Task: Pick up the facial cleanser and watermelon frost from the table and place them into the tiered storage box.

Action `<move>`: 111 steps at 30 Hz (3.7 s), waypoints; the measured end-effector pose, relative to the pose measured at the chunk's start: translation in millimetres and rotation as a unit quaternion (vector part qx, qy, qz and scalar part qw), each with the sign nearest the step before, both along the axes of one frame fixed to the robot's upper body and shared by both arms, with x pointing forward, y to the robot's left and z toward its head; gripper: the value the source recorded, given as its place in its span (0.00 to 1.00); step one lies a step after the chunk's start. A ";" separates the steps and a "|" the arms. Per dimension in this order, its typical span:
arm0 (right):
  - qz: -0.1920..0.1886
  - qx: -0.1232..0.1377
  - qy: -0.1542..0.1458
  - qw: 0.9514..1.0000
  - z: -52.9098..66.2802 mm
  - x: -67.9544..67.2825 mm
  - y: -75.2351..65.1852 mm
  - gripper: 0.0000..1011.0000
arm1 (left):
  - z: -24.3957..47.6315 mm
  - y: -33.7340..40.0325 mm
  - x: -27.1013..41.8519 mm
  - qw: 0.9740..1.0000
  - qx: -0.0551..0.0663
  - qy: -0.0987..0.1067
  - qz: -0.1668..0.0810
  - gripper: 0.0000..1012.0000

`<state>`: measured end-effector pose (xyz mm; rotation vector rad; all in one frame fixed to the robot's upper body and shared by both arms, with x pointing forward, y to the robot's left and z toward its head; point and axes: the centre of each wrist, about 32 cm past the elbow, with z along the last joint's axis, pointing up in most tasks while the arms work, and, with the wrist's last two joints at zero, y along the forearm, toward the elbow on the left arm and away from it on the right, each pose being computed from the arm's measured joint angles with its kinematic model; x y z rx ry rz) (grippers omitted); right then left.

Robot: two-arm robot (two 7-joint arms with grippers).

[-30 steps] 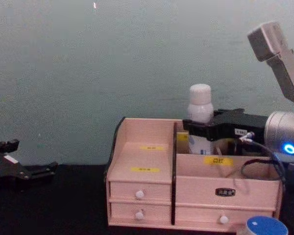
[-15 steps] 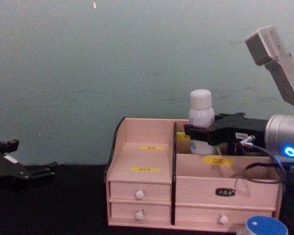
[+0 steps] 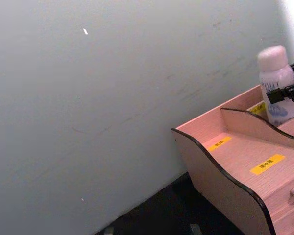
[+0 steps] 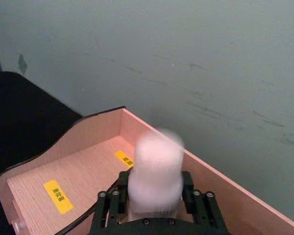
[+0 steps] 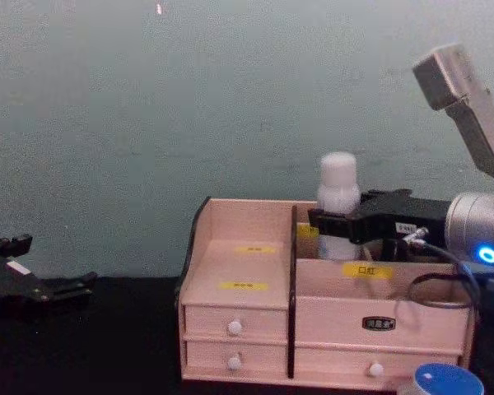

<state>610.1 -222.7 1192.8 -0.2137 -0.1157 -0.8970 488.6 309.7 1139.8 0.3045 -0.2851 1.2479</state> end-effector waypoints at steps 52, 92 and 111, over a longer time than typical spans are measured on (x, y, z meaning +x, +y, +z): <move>0.054 0.003 -0.035 0.998 16.9 -120.2 -80.5 0.99 | 0.0 0.0 0.0 1.000 0.000 0.000 0.000 0.99; 0.070 -0.035 0.114 0.990 -34.3 -136.8 -96.7 0.99 | 0.0 0.0 0.0 1.000 0.000 0.000 0.000 0.99; 0.059 -0.034 0.128 0.989 -42.6 -130.3 -96.5 0.99 | 0.0 0.0 0.0 1.000 0.000 0.000 0.000 0.99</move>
